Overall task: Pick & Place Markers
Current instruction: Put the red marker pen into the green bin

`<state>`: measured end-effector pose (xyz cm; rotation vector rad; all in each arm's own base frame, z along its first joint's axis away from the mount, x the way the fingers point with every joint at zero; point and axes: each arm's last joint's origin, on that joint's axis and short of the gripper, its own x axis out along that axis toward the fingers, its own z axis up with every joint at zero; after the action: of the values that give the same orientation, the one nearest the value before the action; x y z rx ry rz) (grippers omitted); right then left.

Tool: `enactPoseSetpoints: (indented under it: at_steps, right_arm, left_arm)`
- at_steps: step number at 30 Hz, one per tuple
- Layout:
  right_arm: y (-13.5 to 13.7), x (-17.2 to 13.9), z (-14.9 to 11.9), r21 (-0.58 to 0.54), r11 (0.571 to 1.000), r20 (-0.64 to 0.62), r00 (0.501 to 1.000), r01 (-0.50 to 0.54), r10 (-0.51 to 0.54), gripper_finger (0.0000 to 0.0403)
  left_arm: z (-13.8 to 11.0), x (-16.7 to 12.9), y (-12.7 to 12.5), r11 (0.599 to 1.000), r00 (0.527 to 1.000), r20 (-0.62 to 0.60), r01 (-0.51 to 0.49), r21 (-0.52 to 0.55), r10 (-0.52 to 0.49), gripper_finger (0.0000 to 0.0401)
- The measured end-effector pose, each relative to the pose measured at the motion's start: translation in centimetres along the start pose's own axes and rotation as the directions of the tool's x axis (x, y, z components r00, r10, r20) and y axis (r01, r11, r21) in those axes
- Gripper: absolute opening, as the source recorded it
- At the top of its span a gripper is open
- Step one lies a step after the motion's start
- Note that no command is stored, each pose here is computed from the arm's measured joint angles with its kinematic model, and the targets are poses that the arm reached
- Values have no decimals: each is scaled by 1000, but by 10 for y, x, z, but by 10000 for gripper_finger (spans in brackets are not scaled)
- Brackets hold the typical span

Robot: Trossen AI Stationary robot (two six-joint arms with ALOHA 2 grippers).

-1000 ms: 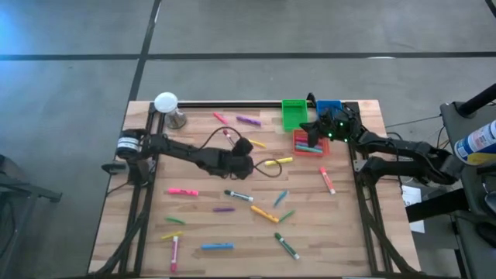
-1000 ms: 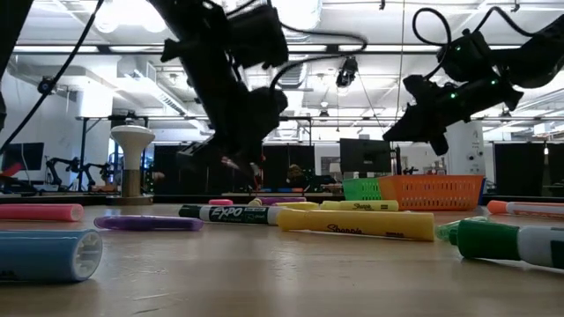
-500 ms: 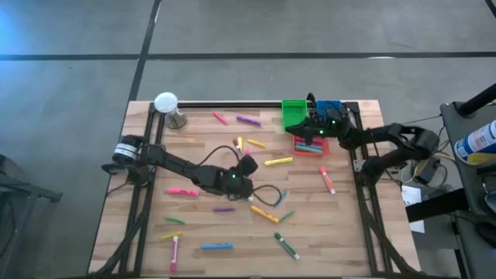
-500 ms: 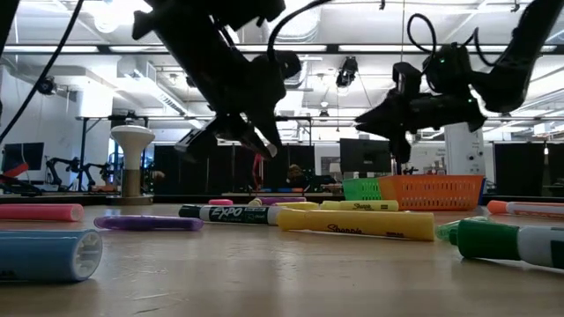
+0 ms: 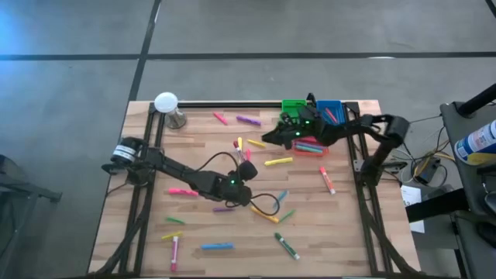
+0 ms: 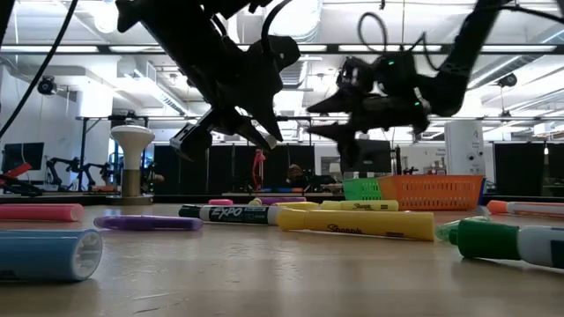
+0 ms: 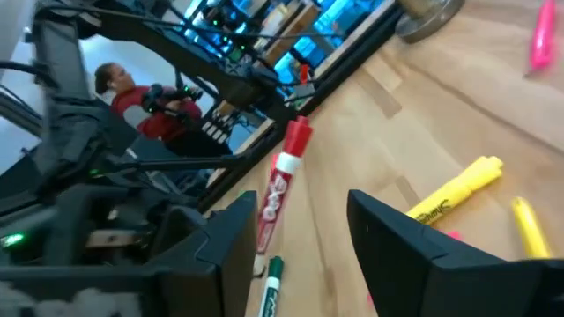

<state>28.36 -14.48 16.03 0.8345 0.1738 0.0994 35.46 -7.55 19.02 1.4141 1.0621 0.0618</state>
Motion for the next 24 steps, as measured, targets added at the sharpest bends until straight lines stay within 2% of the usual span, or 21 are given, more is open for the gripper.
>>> enactPoseSetpoints:
  at_steps: [13,24]
  right_arm:
    - [-15,68,-5,61,994,-118,989,-88,95,171]
    - [-16,103,-6,104,982,-171,970,-159,175,161]
  left_arm:
    - [1,-1,-1,1000,1000,13,8,0,-8,61]
    - [1,-1,-2,1000,1000,21,21,0,-21,62]
